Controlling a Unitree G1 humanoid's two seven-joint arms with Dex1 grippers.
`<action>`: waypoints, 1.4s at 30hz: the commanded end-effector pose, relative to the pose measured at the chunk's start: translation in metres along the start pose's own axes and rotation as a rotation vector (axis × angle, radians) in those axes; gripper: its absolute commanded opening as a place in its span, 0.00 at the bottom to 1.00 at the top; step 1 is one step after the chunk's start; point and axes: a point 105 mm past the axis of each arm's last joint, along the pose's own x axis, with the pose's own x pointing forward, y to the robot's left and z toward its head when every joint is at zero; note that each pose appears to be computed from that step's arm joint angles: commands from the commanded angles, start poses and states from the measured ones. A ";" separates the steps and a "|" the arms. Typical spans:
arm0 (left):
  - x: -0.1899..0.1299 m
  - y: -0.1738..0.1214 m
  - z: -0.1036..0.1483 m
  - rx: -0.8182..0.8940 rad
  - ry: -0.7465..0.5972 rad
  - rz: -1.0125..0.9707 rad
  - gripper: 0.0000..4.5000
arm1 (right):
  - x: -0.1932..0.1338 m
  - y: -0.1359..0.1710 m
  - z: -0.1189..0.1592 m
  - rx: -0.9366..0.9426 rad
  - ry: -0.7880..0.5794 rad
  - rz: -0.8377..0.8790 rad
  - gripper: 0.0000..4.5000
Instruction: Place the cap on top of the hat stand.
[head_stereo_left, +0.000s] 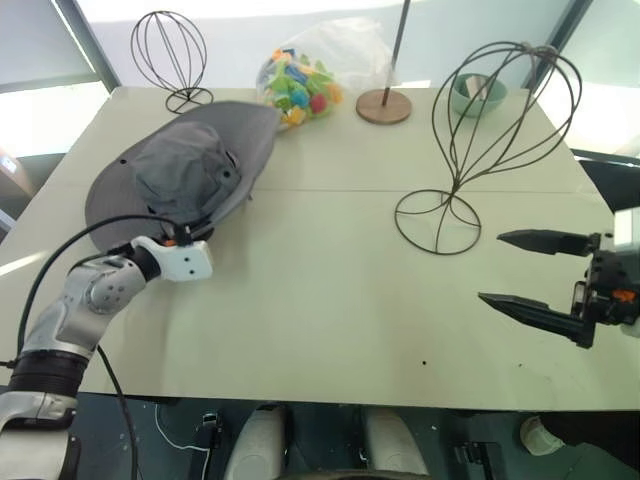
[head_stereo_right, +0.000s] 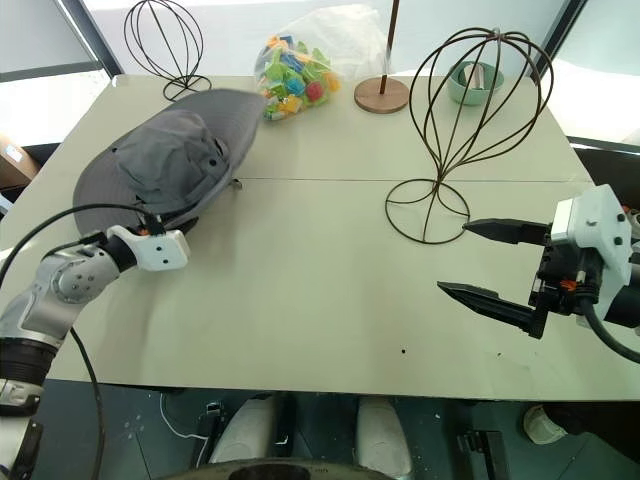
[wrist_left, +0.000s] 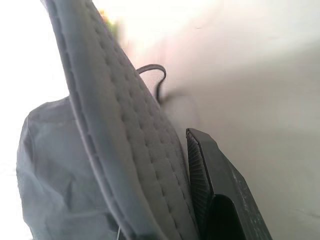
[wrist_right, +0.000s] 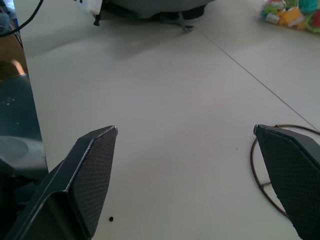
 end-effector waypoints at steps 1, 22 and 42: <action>0.002 0.059 0.018 0.028 -0.073 0.168 0.00 | -0.008 -0.005 0.019 -0.023 -0.059 -0.023 1.00; 0.051 0.223 0.188 0.151 -0.620 0.482 0.00 | -0.070 -0.019 0.046 0.067 -0.246 -0.273 1.00; 0.077 0.233 0.304 0.079 -0.967 0.504 0.00 | -0.102 -0.001 0.034 0.091 -0.258 -0.475 1.00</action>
